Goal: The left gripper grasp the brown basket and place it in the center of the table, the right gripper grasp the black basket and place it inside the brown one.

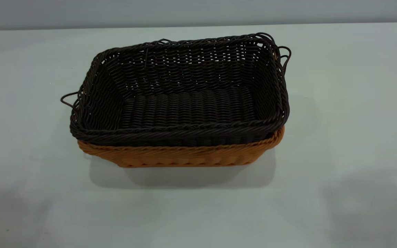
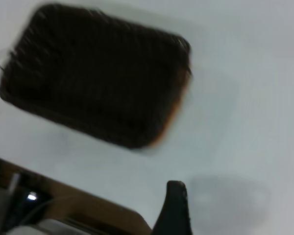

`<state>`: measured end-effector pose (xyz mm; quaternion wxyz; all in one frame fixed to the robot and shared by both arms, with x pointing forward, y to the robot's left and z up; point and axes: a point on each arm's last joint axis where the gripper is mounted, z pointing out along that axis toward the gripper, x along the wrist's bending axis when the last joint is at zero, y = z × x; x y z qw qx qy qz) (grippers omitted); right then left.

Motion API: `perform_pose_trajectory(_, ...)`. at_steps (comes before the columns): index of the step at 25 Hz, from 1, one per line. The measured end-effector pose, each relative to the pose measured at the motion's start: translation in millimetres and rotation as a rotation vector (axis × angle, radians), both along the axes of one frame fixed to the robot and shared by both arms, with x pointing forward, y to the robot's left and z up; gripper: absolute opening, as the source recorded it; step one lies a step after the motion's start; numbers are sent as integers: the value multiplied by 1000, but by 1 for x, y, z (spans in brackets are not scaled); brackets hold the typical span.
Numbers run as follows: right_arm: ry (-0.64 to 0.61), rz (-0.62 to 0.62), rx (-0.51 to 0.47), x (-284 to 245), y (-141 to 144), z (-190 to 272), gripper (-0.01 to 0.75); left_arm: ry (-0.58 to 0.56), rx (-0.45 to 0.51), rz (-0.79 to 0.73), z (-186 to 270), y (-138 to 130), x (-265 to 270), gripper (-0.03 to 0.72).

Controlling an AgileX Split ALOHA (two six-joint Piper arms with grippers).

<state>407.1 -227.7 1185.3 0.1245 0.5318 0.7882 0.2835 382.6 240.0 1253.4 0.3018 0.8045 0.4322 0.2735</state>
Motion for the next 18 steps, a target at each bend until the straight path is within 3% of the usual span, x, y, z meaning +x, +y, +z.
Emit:
perform_pose_trajectory(7, 76, -12, -64, -61, -24, -70, 575, 188, 6, 70, -68, 10, -23, 447)
perform_pose_trajectory(14, 97, -18, -76, -111, -42, -142, 575, 387, 71, 123, -150, 22, -48, 447)
perform_pose_trajectory(18, -53, -26, -23, -129, -49, -144, 575, 470, 107, 139, -192, 30, -64, 447)
